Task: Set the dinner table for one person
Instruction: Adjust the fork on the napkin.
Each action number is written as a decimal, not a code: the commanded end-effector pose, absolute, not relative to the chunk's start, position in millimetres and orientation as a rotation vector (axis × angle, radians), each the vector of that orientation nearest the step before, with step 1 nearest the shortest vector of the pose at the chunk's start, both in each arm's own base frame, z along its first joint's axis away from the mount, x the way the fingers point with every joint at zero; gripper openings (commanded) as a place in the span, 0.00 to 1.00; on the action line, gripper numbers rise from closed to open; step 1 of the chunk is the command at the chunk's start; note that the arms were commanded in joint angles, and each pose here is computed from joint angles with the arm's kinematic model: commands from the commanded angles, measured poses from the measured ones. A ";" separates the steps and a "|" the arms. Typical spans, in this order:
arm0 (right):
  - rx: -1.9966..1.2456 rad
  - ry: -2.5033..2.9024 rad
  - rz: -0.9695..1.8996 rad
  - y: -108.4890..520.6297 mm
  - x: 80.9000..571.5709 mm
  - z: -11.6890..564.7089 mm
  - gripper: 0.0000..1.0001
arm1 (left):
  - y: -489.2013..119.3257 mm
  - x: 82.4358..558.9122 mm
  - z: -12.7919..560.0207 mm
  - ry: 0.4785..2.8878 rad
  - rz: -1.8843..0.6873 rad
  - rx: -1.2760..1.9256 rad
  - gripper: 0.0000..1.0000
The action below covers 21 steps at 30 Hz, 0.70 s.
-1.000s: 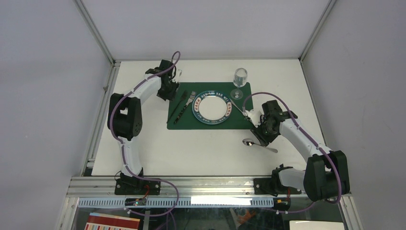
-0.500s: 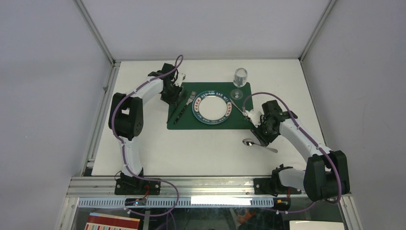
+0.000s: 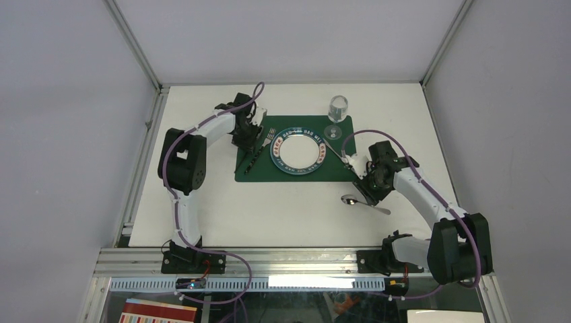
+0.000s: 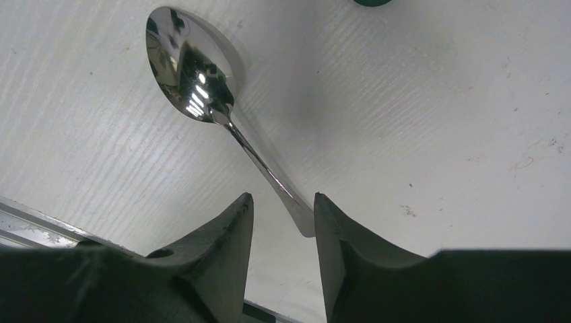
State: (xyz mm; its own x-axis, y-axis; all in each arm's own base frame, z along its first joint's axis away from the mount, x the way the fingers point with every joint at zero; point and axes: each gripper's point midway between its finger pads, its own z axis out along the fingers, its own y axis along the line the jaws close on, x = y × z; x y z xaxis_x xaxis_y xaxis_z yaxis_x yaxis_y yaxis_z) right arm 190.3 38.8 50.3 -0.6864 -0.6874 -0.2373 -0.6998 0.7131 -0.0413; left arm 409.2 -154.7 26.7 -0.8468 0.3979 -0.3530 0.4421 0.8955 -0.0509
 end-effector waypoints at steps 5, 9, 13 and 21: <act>-1.080 2.640 0.046 37.1 196.0 54.9 0.40 | -172.4 415.0 22.4 2.697 -0.215 0.662 0.36; -1.082 2.639 0.037 36.0 195.7 54.3 0.40 | -175.9 417.9 21.7 2.705 -0.214 0.650 0.31; -1.083 2.640 0.036 35.5 195.0 54.1 0.40 | -178.8 423.3 24.4 2.703 -0.210 0.640 0.21; -1.081 2.637 0.032 35.0 194.9 55.7 0.39 | -189.3 429.0 27.7 2.717 -0.209 0.626 0.09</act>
State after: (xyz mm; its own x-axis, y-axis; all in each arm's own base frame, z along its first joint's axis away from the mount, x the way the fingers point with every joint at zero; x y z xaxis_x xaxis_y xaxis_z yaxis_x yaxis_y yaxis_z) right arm 187.9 36.9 49.2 -0.6850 -0.6877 -0.2403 -0.6985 0.7138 -0.0515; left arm 415.4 -160.5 24.0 -0.8611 0.4058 -0.3063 0.4342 0.9004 -0.0277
